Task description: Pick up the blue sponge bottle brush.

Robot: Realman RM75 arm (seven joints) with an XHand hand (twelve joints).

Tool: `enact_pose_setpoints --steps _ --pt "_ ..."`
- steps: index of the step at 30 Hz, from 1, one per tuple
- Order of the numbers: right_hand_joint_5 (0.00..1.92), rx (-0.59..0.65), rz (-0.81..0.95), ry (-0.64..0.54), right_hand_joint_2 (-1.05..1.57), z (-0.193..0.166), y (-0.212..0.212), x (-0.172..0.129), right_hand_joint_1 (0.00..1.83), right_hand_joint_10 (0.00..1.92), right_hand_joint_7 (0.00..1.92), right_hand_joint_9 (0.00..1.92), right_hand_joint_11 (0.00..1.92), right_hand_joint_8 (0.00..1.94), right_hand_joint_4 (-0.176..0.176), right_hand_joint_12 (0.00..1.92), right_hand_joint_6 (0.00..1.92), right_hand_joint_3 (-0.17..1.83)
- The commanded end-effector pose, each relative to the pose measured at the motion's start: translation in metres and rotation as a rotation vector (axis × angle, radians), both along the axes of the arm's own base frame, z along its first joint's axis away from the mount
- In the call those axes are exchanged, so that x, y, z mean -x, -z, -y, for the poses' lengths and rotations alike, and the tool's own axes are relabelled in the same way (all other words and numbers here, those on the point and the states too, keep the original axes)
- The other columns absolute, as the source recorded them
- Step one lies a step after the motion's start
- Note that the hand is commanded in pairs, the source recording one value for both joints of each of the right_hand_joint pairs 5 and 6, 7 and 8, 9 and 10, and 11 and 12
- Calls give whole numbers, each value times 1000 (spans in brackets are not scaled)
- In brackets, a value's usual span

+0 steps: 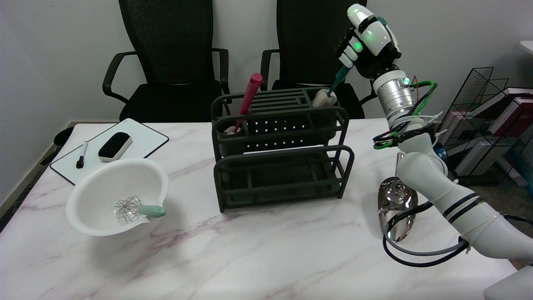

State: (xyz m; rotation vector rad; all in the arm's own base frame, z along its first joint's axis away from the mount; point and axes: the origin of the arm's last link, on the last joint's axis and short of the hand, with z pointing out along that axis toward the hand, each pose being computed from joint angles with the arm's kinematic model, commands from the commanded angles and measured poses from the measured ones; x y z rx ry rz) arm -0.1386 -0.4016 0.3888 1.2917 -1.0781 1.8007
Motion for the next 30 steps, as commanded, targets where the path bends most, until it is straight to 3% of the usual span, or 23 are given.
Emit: enact_pose_setpoints --steps 1,23,25,30 --pt "1920 -54 -3 -131 1571 -21 19 -40 994 1920 1920 1920 1920 1920 0 1920 1920 562" --pt "1920 -129 -94 -321 1571 -75 57 -90 1013 1920 1920 1920 1920 1920 0 1920 1920 488" --pt "1920 -114 -118 -348 1571 -80 58 -89 1013 1920 1920 1920 1920 1920 0 1920 1920 492" --pt "1920 -152 -84 -288 1571 -90 73 -55 1018 1920 1920 1920 1920 1920 0 1920 1920 528"
